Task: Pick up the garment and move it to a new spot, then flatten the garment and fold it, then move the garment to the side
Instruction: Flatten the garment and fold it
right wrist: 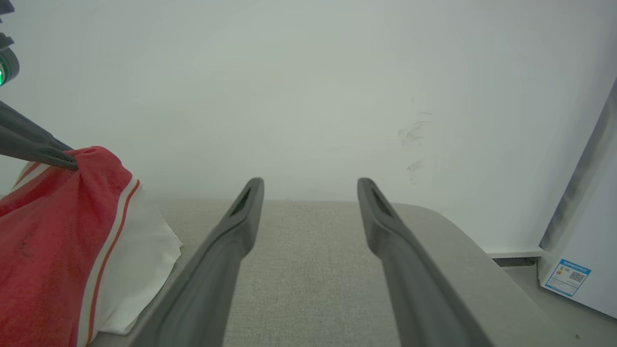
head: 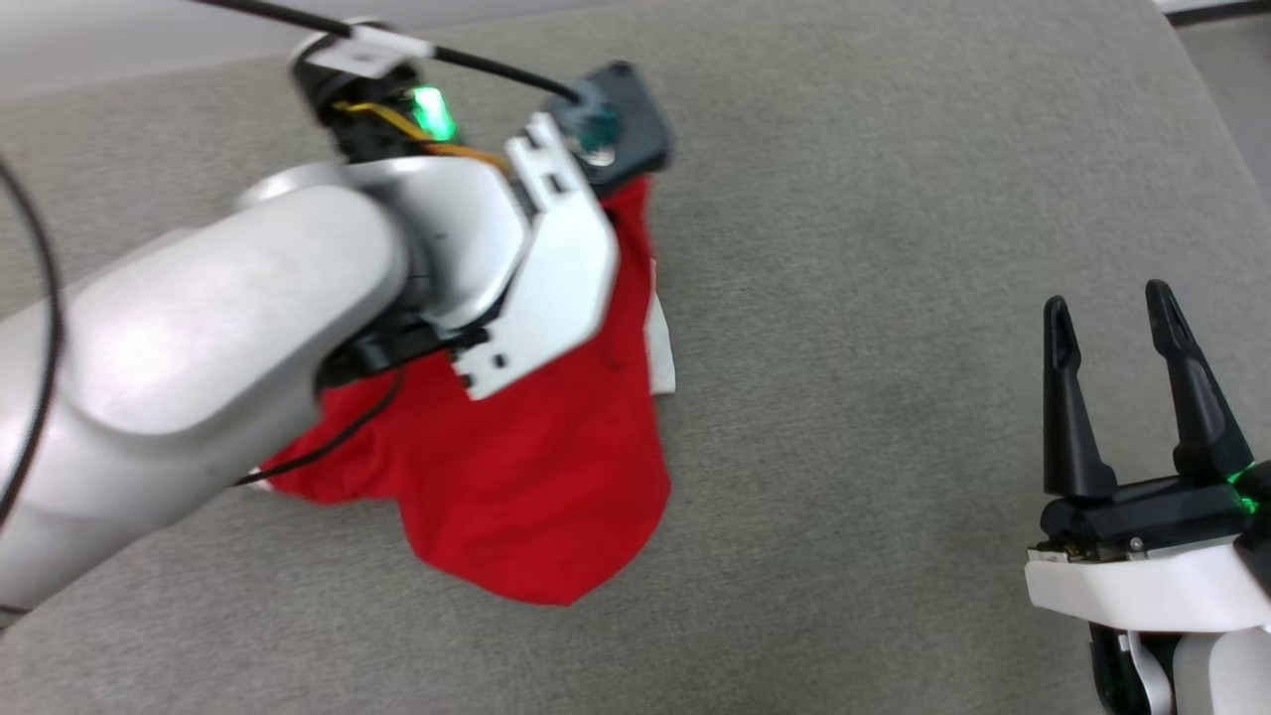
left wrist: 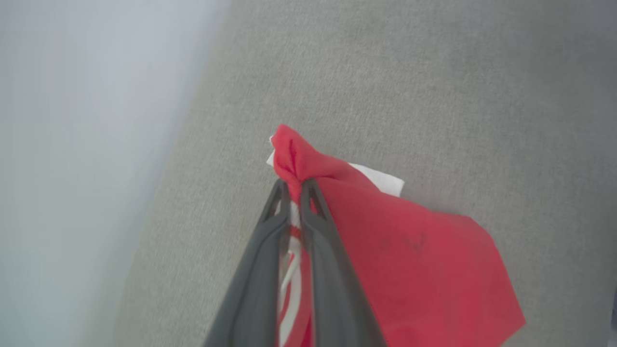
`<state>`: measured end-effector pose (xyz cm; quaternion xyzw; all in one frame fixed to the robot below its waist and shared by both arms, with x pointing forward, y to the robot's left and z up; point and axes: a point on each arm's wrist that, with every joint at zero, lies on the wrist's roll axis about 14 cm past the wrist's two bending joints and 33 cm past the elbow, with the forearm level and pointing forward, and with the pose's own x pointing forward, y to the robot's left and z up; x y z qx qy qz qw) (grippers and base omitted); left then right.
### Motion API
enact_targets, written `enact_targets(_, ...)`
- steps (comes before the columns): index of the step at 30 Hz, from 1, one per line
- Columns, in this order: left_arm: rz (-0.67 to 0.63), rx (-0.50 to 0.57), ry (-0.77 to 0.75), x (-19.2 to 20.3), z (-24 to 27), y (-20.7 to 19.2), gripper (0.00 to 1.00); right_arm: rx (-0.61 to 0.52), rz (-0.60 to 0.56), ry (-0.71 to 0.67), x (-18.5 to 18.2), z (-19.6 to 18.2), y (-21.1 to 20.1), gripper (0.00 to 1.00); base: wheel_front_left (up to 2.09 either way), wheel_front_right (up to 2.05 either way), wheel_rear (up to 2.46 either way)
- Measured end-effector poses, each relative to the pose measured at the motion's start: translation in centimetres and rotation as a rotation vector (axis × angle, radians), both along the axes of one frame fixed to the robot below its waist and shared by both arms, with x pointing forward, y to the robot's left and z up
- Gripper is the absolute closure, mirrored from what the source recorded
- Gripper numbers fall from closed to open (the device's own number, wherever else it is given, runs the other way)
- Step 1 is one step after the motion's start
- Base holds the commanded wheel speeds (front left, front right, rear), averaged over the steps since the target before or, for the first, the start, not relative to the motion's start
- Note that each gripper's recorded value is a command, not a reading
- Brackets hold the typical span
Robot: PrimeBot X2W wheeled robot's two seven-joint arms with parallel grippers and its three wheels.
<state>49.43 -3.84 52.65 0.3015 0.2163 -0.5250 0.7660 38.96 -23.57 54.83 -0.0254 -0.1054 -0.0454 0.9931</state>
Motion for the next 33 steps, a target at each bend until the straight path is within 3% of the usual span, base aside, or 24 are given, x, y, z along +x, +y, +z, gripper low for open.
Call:
enact_targets(8, -0.104, -0.009, 0.042, -0.2, -3.5, -5.8, 1.0, 0.009, -0.07, 0.043, -0.7, -1.2, -2.2, 0.0, 0.0, 0.0, 0.0)
enact_targets(15, -0.117, 0.146, 0.23, -3.1, -13.2, -5.0, 1.0, 0.008, -0.118, 0.09, -1.0, -2.5, -3.6, 0.0, 0.0, 0.0, 0.0)
enact_targets(20, -0.118, 0.131, 0.257, -3.5, -14.2, -5.0, 1.0, 0.007, -0.127, 0.101, -0.9, -2.8, -3.9, 0.0, 0.0, 0.0, 0.0)
enact_targets(21, -0.114, 0.114, 0.254, -3.5, -14.0, -5.0, 0.62, 0.007, -0.124, 0.098, -0.8, -2.8, -3.8, 0.0, 0.0, 0.0, 0.0)
enact_targets(22, -0.11, 0.089, 0.246, -3.3, -13.6, -5.0, 0.0, 0.006, -0.12, 0.093, -0.6, -2.6, -3.7, 0.0, 0.0, 0.0, 0.0)
enact_targets(28, -0.047, -0.091, 0.106, 0.8, -7.0, -4.9, 0.0, 0.012, -0.092, 0.067, -0.3, -2.1, -2.9, 0.0, 0.0, 0.0, 0.0)
enact_targets(33, 0.105, -0.121, 0.028, 5.0, -2.3, -0.3, 0.0, 0.021, -0.055, 0.045, 0.0, -1.6, -1.8, 0.0, 0.0, 0.0, 0.0)
